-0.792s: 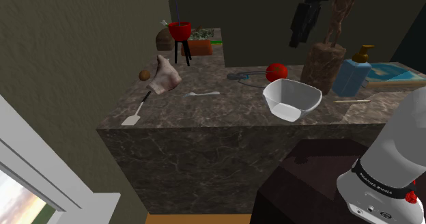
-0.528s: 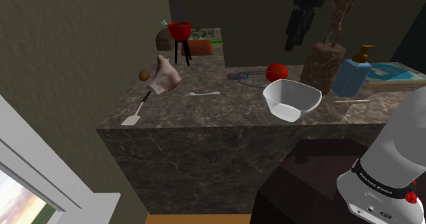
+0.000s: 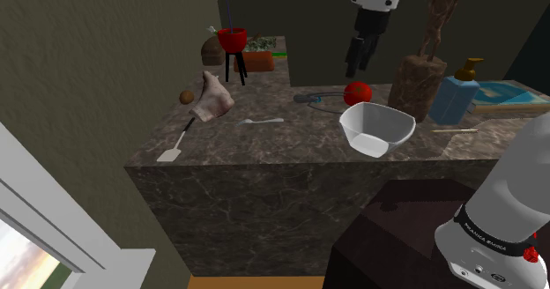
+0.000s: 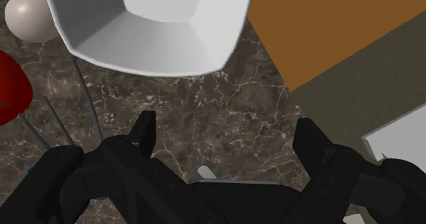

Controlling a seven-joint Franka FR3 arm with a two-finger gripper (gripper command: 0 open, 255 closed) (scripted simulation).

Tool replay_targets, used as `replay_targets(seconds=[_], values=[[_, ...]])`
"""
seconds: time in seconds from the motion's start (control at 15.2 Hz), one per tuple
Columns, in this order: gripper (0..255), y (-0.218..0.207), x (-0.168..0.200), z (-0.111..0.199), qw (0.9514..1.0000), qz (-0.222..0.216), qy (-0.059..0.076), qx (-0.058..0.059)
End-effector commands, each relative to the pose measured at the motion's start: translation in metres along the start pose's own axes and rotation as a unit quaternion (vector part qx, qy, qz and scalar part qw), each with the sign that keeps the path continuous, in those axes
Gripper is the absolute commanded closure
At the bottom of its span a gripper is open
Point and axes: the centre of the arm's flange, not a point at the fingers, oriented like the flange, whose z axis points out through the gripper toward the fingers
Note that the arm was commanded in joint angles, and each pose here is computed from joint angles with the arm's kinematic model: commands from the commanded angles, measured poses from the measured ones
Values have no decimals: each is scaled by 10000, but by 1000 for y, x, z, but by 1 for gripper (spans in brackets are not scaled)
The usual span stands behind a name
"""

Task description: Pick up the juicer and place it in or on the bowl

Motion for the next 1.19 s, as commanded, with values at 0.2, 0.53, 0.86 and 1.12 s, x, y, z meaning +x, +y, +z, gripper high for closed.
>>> replay_targets(seconds=[0.2,0.53,0.86,1.12], values=[[0,35,37,37,9999,-43,109,-126],[0,69,74,73,9995,-82,206,-245],[0,105,112,108,9988,-121,304,-365],[0,133,143,134,9981,-152,382,-460]])
